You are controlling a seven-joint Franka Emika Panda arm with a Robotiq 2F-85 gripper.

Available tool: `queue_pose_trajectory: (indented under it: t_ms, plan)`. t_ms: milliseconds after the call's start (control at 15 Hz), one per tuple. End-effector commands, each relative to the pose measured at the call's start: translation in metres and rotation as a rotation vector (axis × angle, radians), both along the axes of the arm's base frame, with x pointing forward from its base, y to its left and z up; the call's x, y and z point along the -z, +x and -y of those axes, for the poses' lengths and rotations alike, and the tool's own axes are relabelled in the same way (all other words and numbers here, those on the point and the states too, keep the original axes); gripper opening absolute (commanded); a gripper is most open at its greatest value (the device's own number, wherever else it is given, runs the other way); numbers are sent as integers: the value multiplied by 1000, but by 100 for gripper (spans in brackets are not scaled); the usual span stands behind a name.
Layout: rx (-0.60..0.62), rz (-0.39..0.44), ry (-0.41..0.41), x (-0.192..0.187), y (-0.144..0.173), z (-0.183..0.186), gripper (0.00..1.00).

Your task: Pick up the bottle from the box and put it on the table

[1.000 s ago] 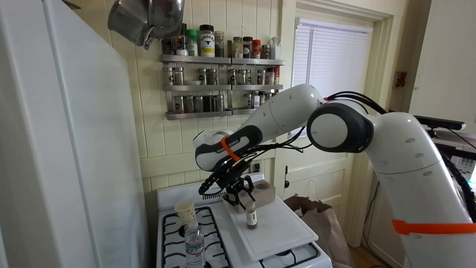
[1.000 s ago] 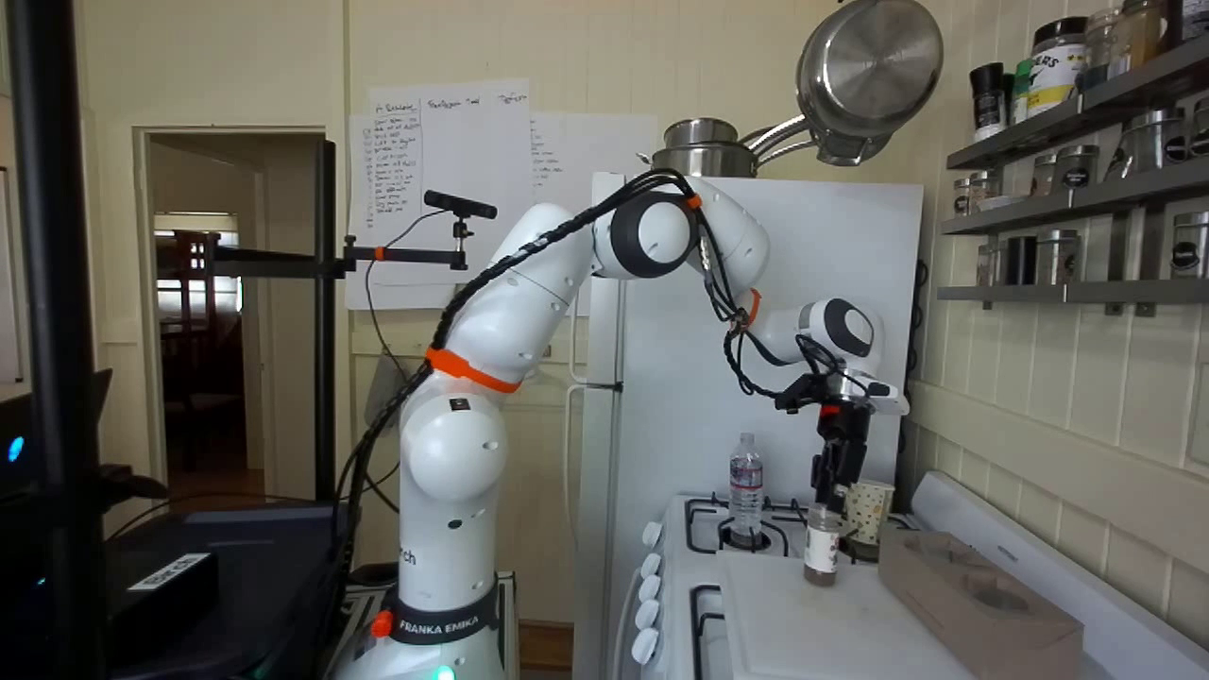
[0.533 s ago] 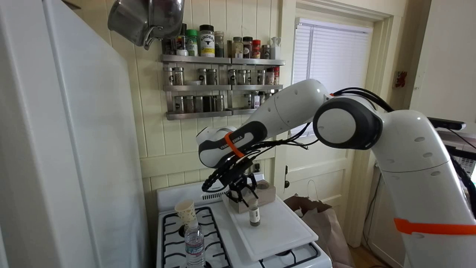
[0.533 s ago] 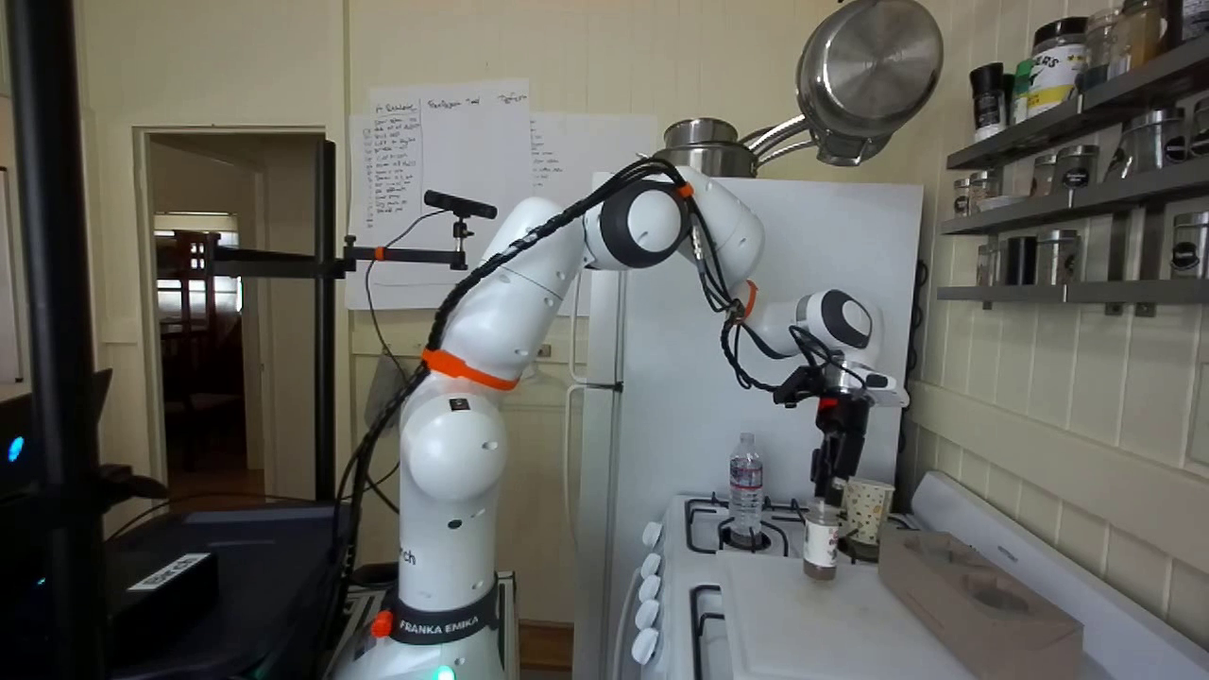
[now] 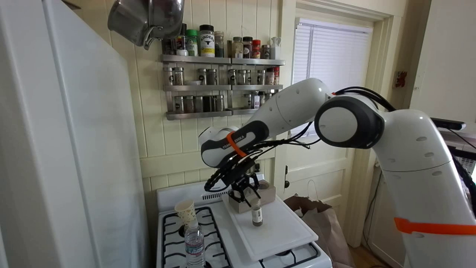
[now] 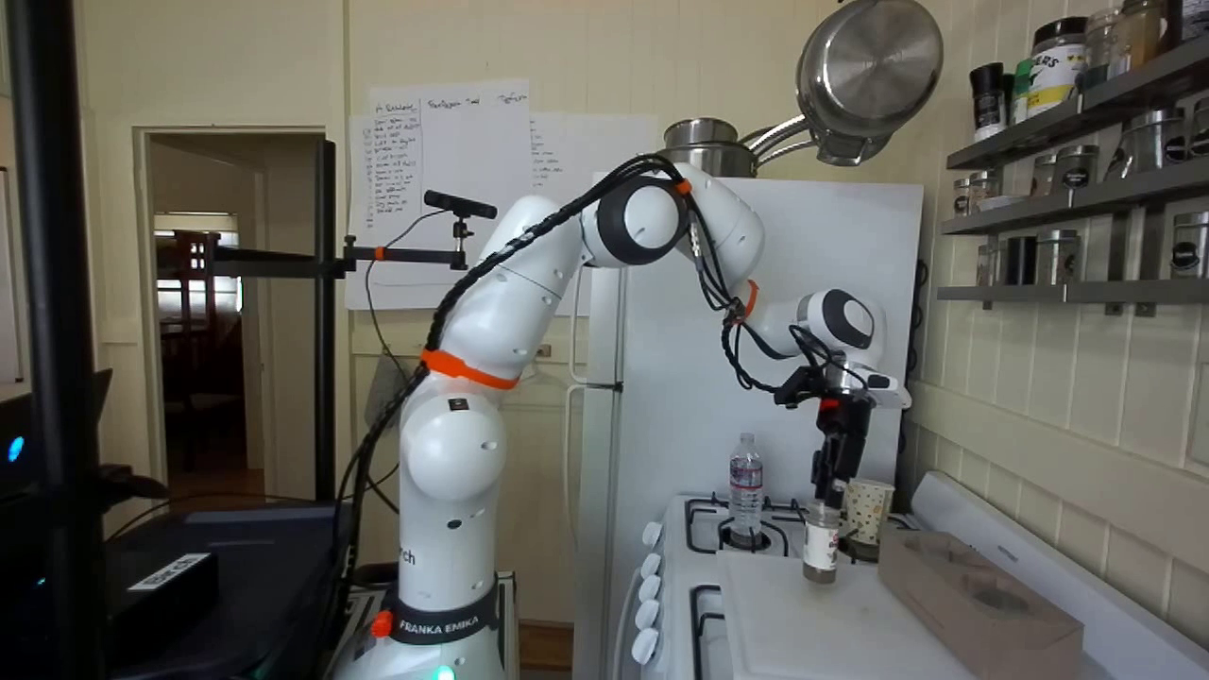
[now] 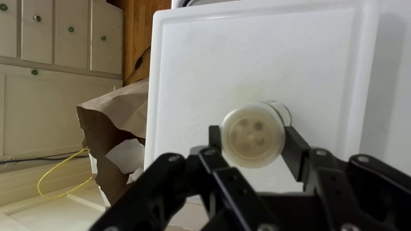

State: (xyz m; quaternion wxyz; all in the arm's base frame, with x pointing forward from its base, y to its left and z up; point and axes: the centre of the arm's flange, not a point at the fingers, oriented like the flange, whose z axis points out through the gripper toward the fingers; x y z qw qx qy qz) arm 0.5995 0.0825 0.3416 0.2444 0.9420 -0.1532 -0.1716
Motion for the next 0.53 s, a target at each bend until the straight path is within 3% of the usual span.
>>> queue_pose_trajectory:
  t_ms: [0,67,200,467]
  plan:
    - [6,-16,6,14,9,1,25]
    - [9,-20,4,17,10,1,54]
    - [12,-24,4,21,11,1,28]
    - [18,-8,8,16,5,2,25]
